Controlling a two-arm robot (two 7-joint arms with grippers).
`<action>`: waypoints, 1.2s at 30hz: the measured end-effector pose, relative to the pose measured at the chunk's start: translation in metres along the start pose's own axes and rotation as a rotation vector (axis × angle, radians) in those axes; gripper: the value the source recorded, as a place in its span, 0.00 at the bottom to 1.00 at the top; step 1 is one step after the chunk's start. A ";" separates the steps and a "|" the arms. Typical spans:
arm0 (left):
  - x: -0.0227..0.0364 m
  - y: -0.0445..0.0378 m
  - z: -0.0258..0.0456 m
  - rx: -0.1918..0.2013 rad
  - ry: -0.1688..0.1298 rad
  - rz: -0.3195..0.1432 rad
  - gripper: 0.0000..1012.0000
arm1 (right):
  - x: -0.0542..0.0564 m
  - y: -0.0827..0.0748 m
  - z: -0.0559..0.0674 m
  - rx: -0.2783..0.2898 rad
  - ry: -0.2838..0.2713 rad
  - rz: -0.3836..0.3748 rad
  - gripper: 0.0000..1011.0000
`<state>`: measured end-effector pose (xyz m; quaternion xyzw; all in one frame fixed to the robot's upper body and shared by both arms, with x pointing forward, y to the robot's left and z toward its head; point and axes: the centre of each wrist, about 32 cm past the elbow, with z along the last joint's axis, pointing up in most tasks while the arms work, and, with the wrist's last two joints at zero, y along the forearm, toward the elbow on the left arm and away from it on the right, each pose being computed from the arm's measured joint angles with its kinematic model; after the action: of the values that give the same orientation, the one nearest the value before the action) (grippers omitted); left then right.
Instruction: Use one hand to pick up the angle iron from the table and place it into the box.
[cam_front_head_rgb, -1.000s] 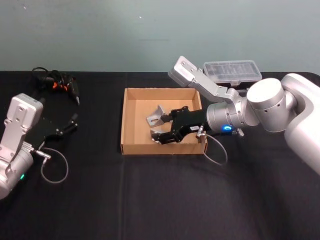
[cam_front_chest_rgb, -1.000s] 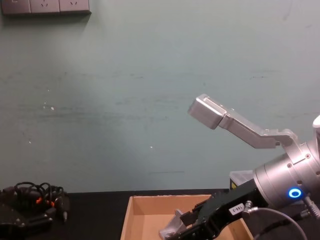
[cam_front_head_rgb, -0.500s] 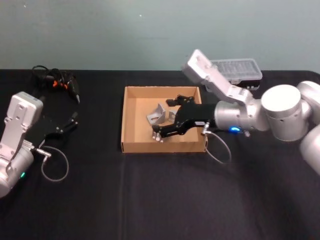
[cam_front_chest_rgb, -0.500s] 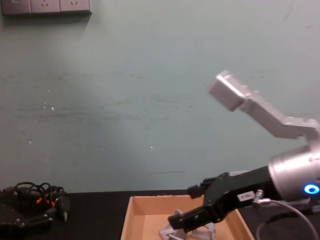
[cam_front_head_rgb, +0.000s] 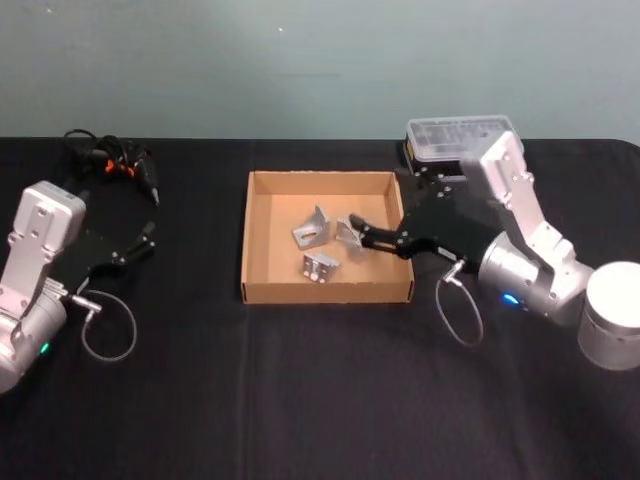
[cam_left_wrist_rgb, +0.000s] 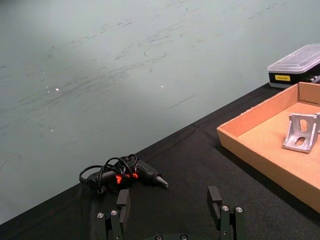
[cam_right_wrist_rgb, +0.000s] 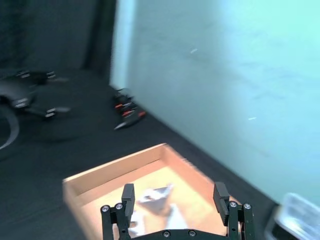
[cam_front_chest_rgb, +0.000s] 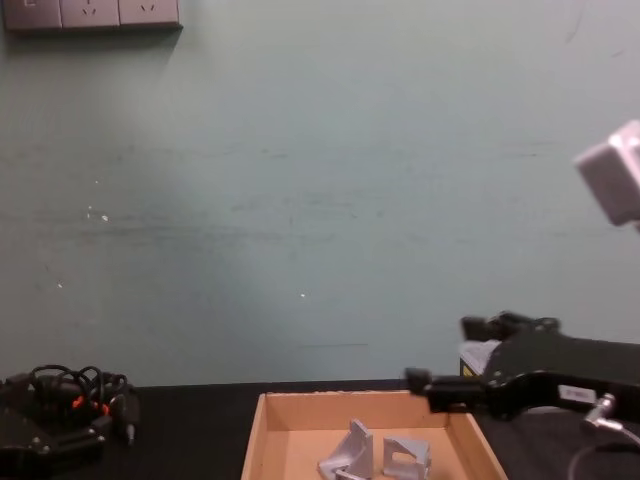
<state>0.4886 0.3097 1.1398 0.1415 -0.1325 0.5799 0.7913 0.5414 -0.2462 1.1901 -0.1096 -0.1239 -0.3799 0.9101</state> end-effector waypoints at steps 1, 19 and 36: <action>0.0000 0.0000 0.0000 0.000 0.000 0.000 1.00 | -0.002 -0.002 -0.002 0.010 -0.002 -0.023 0.99; 0.0000 0.0000 0.0000 0.000 0.000 0.000 1.00 | -0.007 -0.006 -0.009 0.029 -0.011 -0.099 0.99; 0.0000 0.0000 0.0000 0.000 0.000 0.000 1.00 | -0.007 -0.006 -0.008 0.027 -0.011 -0.092 0.99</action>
<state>0.4886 0.3096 1.1398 0.1415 -0.1325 0.5799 0.7913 0.5333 -0.2482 1.1807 -0.0934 -0.1391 -0.4189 0.8925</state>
